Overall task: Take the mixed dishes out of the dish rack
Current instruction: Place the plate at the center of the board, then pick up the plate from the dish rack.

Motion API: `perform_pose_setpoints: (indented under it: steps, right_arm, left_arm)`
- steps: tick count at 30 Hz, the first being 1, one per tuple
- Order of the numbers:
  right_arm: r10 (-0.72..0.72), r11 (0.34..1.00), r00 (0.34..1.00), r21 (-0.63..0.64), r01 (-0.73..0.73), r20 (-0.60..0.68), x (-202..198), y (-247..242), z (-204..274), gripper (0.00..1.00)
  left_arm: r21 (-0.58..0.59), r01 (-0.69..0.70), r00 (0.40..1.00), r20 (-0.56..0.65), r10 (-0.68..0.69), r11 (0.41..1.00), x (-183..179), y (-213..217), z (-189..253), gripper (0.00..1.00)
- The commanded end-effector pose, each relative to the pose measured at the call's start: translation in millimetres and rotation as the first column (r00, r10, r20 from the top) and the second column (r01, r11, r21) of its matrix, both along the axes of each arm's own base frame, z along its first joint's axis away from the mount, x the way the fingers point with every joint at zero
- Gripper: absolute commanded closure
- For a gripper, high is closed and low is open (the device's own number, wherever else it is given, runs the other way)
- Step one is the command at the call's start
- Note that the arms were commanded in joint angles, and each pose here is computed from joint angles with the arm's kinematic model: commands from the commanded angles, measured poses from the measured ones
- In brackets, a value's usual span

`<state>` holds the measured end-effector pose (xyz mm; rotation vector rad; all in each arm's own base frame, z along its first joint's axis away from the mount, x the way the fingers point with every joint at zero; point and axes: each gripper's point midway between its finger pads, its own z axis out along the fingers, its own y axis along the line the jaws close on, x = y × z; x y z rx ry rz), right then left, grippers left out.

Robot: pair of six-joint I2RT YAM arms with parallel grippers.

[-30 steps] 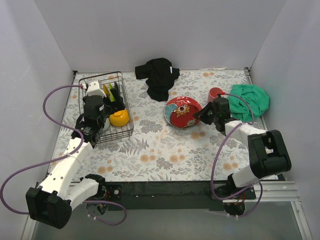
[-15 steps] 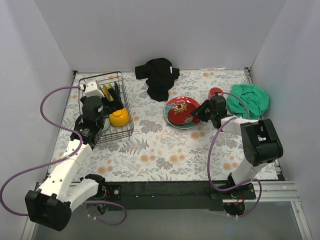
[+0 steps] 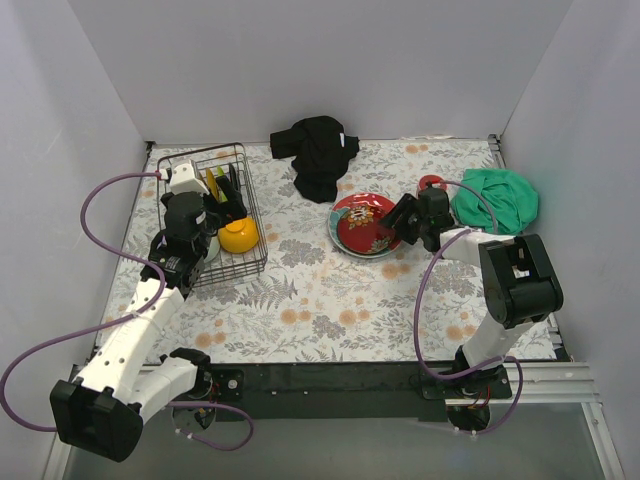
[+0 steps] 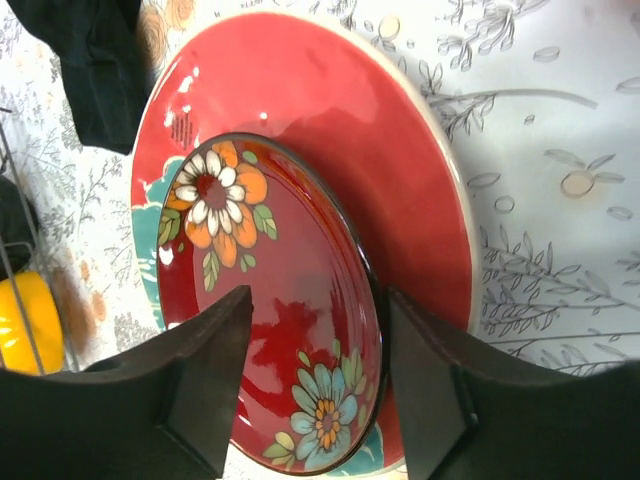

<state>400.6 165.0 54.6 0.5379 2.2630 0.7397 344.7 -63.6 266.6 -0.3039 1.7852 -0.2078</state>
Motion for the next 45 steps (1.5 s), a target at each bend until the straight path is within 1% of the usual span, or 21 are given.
perform_pose_setpoints:
  steps: [1, 8, 14, 15, 17, 18, 19, 20, 21, 22, 23, 25, 26, 27, 30, 32, 33, 34, 39, 44, 45]
  right_arm:
    - [0.004, 0.997, 0.996, -0.079, 0.003, 0.089, 22.0, -7.3, 25.5, 0.35]
    - [0.038, 0.988, 0.992, -0.156, -0.019, 0.120, 26.7, -12.8, 42.1, 0.23]
    - [0.121, 0.964, 0.976, -0.258, -0.071, 0.180, 4.7, -11.6, 69.3, 0.13]
    - [0.143, 0.957, 0.965, -0.279, -0.079, 0.218, -0.6, -12.2, 82.4, 0.12]
    - [0.175, 0.947, 0.957, -0.307, -0.099, 0.231, -15.5, -11.1, 83.9, 0.11]
    - [0.198, 0.941, 0.941, -0.323, -0.104, 0.275, -21.6, -11.7, 99.0, 0.11]
    - [0.223, 0.934, 0.936, -0.336, -0.125, 0.273, -31.5, -9.3, 96.2, 0.11]
    - [0.236, 0.928, 0.929, -0.350, -0.129, 0.284, -36.2, -9.9, 99.0, 0.10]
    - [0.263, 0.919, 0.910, -0.371, -0.135, 0.320, -43.5, -9.9, 112.4, 0.10]
    - [0.277, 0.914, 0.907, -0.379, -0.147, 0.317, -51.0, -11.1, 108.8, 0.10]
    - [0.290, 0.913, 0.891, -0.379, -0.149, 0.349, -57.7, -11.2, 120.3, 0.10]
    - [0.311, 0.908, 0.878, -0.388, -0.160, 0.365, -67.2, -12.8, 123.6, 0.10]
    - [0.326, 0.905, 0.875, -0.385, -0.179, 0.359, -75.1, -12.6, 117.6, 0.10]
    - [0.323, 0.909, 0.863, -0.382, -0.168, 0.389, -79.9, -14.9, 126.1, 0.10]
    - [0.356, 0.907, 0.837, -0.368, -0.203, 0.416, -95.2, -11.4, 126.3, 0.10]
    - [0.366, 0.906, 0.830, -0.365, -0.214, 0.421, -101.1, -11.3, 124.3, 0.10]
    - [0.369, 0.905, 0.827, -0.365, -0.216, 0.424, -105.1, -12.3, 122.8, 0.11]
    - [0.371, 0.904, 0.827, -0.367, -0.219, 0.421, -106.8, -12.8, 120.3, 0.11]
    - [0.382, 0.902, 0.822, -0.363, -0.232, 0.423, -114.5, -13.1, 115.7, 0.11]
    - [0.392, 0.898, 0.816, -0.367, -0.242, 0.424, -115.9, -12.2, 115.1, 0.12]
    - [0.394, 0.897, 0.815, -0.371, -0.241, 0.424, -115.6, -12.8, 115.1, 0.12]
  left_arm:
    - [0.006, -0.003, 1.000, 0.009, 0.003, 1.000, 1.1, 1.2, -0.5, 0.02]
    - [0.023, -0.017, 1.000, -0.005, 0.017, 1.000, 3.5, 3.9, -5.5, 0.02]
    - [0.047, -0.065, 0.998, -0.024, 0.066, 0.997, 8.7, 14.8, -12.5, 0.02]
    - [0.046, -0.073, 0.997, -0.027, 0.074, 0.996, 9.8, 17.2, -12.9, 0.02]
    - [0.025, -0.091, 0.995, -0.040, 0.092, 0.996, 15.0, 25.3, -16.5, 0.02]
    - [0.008, -0.097, 0.994, -0.046, 0.097, 0.995, 17.4, 28.4, -16.0, 0.02]
    - [-0.033, -0.079, 0.995, -0.057, 0.077, 0.996, 20.4, 26.2, -17.4, 0.02]
    - [-0.051, -0.100, 0.992, -0.076, 0.096, 0.994, 25.6, 35.8, -21.8, 0.02]
    - [-0.071, -0.096, 0.992, -0.086, 0.089, 0.993, 29.2, 37.0, -21.5, 0.02]
    - [-0.101, -0.071, 0.994, -0.095, 0.061, 0.992, 31.7, 34.3, -22.2, 0.02]
    - [-0.134, -0.093, 0.990, -0.121, 0.077, 0.987, 37.9, 43.1, -29.8, 0.02]
    - [-0.179, -0.104, 0.988, -0.131, 0.081, 0.978, 44.9, 50.3, -27.0, 0.02]
    - [-0.215, -0.127, 0.985, -0.143, 0.097, 0.968, 48.7, 63.6, -29.3, 0.03]
    - [-0.228, -0.142, 0.981, -0.161, 0.106, 0.963, 52.9, 69.0, -34.0, 0.04]
    - [-0.264, -0.159, 0.978, -0.171, 0.116, 0.951, 65.0, 85.9, -36.3, 0.08]
    - [-0.267, -0.165, 0.978, -0.167, 0.123, 0.949, 73.9, 93.8, -32.9, 0.13]
    - [-0.265, -0.159, 0.974, -0.201, 0.107, 0.951, 80.0, 93.5, -44.8, 0.17]
    - [-0.262, -0.158, 0.974, -0.203, 0.106, 0.952, 83.9, 95.5, -44.7, 0.22]
    - [-0.245, -0.108, 0.975, -0.216, 0.054, 0.963, 105.0, 93.9, -51.0, 0.33]
    - [-0.216, -0.126, 0.964, -0.257, 0.069, 0.968, 119.3, 102.1, -68.4, 0.48]
    - [-0.210, -0.128, 0.964, -0.256, 0.072, 0.969, 121.9, 103.5, -67.9, 0.53]
